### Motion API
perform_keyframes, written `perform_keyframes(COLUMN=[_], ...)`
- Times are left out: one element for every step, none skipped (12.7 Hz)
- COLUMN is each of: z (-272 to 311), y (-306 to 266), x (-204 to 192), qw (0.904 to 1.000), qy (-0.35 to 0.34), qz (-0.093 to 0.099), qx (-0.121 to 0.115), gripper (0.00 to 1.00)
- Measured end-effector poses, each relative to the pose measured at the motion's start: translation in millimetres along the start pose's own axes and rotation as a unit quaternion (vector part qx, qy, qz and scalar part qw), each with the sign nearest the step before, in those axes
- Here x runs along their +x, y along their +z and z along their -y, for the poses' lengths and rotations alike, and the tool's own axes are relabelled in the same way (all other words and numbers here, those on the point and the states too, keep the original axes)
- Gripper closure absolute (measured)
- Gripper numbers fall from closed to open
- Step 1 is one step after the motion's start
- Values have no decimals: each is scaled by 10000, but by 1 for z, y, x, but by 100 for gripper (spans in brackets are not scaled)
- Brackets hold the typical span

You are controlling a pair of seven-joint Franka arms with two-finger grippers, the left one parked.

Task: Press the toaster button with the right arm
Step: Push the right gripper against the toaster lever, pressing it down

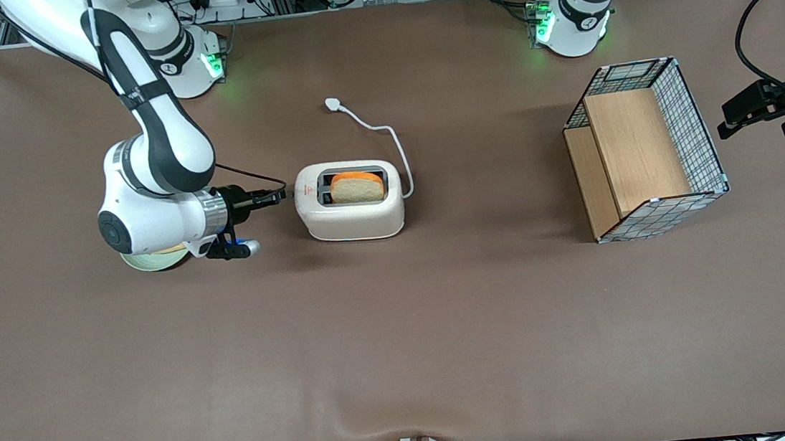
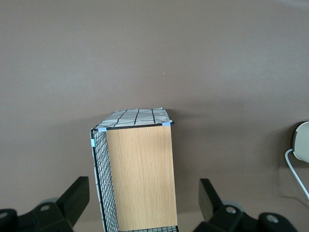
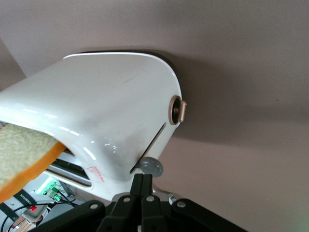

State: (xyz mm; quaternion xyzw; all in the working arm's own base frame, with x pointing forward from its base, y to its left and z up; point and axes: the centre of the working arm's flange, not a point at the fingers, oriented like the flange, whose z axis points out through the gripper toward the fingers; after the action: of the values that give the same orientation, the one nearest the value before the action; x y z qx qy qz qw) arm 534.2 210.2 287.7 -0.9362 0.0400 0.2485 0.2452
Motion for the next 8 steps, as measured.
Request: perform_keyframes(z=[-3,-5,-8,-10,-12,-14,-17,-21], y=[4,8,11,15,19,22,25,29], x=[3,5,9,12,14,16,18,19], qw=[10000,10000,10000,9999,9999,9998,9998,9998], qy=[31,57,85,118,153,182,203,211], qz=[32,42,13,5,21,26,15,-3], qx=[-11,-20,-28,-24,-3,20,39,74], gripper=[99,99,99,99,99,99,99,99])
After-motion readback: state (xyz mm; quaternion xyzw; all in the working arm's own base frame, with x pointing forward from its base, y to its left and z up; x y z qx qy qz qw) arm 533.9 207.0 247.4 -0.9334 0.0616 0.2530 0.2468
